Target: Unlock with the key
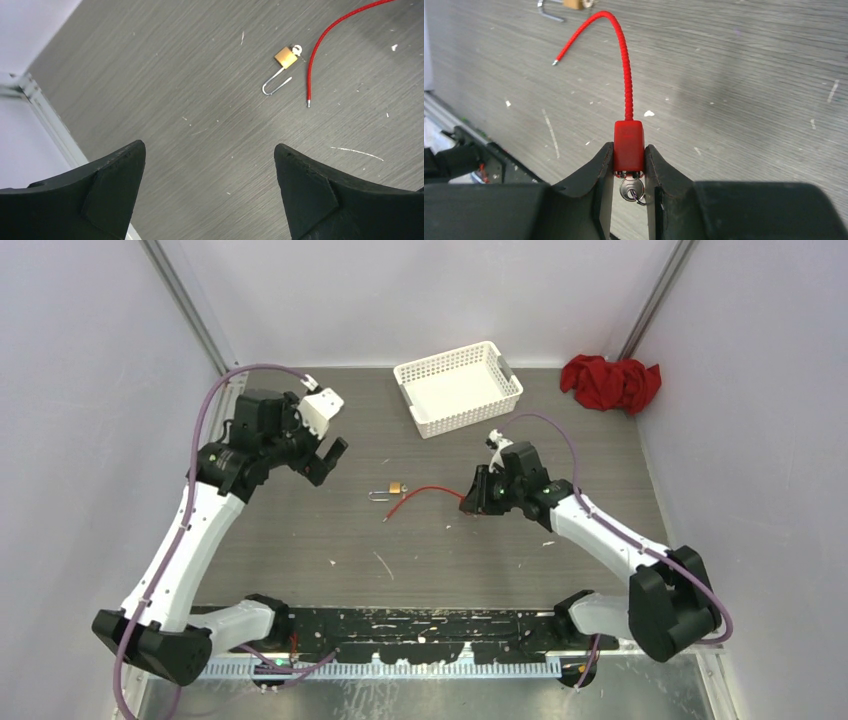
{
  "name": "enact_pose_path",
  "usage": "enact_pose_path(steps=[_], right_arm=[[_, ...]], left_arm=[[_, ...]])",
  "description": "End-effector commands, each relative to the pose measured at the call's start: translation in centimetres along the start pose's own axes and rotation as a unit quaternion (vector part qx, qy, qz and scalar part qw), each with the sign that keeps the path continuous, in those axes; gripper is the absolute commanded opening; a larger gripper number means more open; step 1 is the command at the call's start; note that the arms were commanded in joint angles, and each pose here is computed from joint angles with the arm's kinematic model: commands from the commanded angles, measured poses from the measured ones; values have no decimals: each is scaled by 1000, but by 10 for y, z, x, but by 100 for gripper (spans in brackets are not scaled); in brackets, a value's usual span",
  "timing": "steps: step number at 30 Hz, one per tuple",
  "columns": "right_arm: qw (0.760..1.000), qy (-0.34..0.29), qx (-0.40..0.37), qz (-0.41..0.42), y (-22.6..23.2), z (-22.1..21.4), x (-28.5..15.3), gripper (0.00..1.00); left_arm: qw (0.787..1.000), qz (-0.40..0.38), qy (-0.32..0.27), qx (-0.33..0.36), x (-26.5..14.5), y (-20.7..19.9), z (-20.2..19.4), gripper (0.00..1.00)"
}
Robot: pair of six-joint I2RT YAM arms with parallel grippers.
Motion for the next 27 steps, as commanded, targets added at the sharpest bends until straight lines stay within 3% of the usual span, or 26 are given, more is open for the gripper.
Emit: enact_pose_path(steps=[1,3,10,15,18,23,27], right_arm=[[998,-26,5,-56,-17,16,10,29],[997,-20,8,-72,-22,14,15,43],[994,-11,2,-112,-31,14,10,67],[984,-37,-9,-175,-39,35,-10,96],[970,-75,-9,-231,-47,53,-26,99],[914,-159,8,-373,-79,73,-57,100],[813,-244,-14,-529,-123,58,-83,100]], left_arm=[[998,12,-42,-48,12,12,0,99],[997,19,-46,-56,17,17,-8,99],[995,23,-46,-91,38,19,-35,99],[992,31,-44,-113,53,24,-48,99],[991,40,-44,-122,64,31,-56,99],[985,64,-38,-153,92,52,-84,99],[974,81,-46,-208,114,69,-111,99]])
Point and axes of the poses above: each gripper's point midway between its finger pads, its own x axis out along the fingers, its own y axis along the line the jaws close on, z = x × y, the point moved 5 cm from there along -x, back along the fingers, and after that the axes turned 13 degrees about -x, right-handed, at the moved point
